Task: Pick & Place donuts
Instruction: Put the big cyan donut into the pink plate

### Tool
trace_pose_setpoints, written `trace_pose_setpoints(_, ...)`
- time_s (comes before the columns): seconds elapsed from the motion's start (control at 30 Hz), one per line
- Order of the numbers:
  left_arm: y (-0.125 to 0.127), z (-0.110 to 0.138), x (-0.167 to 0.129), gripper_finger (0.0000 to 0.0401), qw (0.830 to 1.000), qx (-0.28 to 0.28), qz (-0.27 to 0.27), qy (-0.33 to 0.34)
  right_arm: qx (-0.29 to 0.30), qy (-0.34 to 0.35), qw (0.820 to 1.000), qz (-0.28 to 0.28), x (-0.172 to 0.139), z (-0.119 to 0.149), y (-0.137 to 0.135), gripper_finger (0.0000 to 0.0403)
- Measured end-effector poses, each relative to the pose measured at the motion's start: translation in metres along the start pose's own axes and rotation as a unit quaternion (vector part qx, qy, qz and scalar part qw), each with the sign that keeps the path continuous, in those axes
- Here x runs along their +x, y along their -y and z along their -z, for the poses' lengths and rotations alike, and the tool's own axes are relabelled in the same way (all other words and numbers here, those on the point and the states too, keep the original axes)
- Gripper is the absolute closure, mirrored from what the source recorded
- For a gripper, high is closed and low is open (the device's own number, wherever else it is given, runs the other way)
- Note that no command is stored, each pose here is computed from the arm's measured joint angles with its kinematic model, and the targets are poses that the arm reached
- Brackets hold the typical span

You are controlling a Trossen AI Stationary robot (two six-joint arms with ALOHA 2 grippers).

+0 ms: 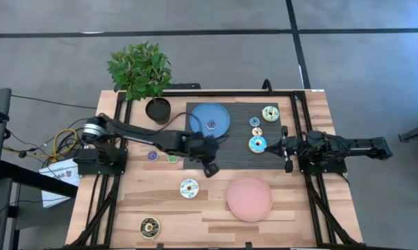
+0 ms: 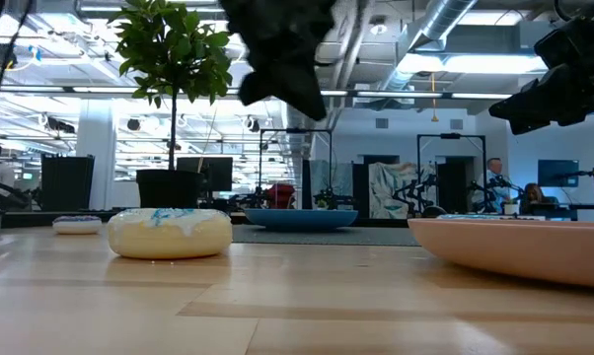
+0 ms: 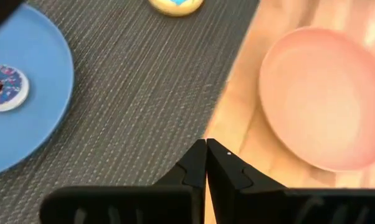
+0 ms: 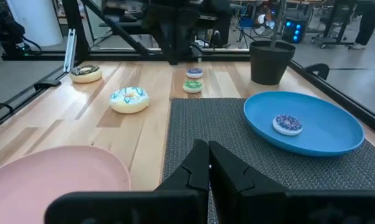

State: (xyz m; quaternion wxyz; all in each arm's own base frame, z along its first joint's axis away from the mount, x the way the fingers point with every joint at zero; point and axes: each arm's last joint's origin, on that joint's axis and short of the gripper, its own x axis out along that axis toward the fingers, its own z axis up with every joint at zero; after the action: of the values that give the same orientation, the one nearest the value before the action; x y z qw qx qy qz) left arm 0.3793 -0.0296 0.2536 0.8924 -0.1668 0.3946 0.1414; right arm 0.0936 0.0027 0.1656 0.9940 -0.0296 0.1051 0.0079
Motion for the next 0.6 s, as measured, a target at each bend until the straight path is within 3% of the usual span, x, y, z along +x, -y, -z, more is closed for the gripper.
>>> trace_pose_setpoints(0.17, -0.017, 0.027, -0.022, 0.0401, 0.998, -0.021, 0.027, 0.046, 0.0, 0.002, 1.0, 0.0, 0.0, 0.0, 0.0, 0.0403)
trace_pose_setpoints(0.33, -0.038, 0.058, -0.044, 0.0401, 0.998, -0.034, 0.029, 0.047, 0.0, 0.003, 1.0, 0.012, 0.0, -0.001, 0.001, 0.0403)
trace_pose_setpoints(0.6, -0.067, 0.103, -0.069, 0.0401, 0.997, 0.05, 0.041, 0.041, 0.0, 0.006, 1.0, 0.031, 0.0, -0.001, 0.002, 0.0403)
